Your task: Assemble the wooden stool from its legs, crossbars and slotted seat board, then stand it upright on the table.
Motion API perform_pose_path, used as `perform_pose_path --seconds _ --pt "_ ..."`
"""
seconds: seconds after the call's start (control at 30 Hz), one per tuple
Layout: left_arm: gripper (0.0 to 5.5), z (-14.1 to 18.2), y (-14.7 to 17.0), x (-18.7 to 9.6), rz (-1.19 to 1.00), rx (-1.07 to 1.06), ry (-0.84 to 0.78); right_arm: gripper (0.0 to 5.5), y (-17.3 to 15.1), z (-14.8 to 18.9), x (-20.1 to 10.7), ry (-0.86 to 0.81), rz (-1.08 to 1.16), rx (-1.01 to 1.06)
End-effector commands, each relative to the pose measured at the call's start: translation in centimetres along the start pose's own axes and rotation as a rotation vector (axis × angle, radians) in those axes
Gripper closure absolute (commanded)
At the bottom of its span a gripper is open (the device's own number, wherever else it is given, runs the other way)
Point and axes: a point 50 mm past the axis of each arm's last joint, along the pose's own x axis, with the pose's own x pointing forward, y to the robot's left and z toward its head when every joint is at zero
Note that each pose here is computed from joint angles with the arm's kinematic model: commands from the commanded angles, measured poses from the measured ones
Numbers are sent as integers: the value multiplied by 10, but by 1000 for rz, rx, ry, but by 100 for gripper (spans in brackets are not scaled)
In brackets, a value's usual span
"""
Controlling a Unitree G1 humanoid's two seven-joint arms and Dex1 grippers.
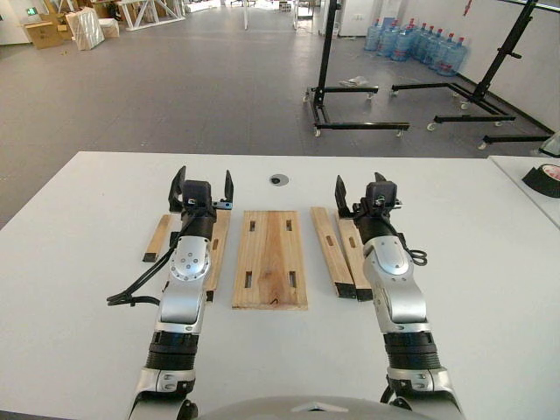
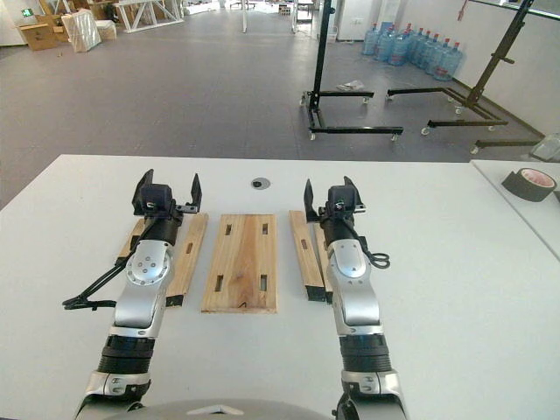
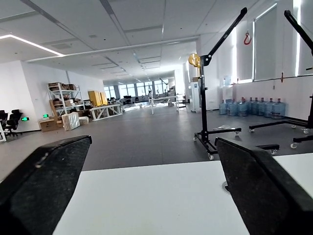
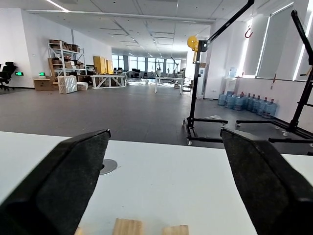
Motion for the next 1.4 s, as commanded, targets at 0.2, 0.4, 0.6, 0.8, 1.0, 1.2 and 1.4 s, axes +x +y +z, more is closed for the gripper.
perform_pose_path --seconds 0.2,0.4,0.6,0.8,1.0,1.2,1.4 --pt "87 4 1 -3 -16 37 -51 133 -8 -1 -4 18 26 -49" --pt "87 -1 1 -6 -20 36 -30 133 -12 -7 -10 60 36 -34" --pt "87 -9 1 -19 0 -13 37 133 -56 -46 -47 355 -36 44" --pt "87 -7 -1 -22 -3 11 39 133 -48 -62 -70 504 15 42" --pt "87 -5 -2 -24 -26 39 32 133 -55 -59 -79 506 -54 94" --pt "87 -13 -4 -28 -38 30 81 133 -59 -67 -83 568 -15 101" --pt "84 -17 -4 -28 -40 19 107 227 -61 -92 -99 706 -5 103"
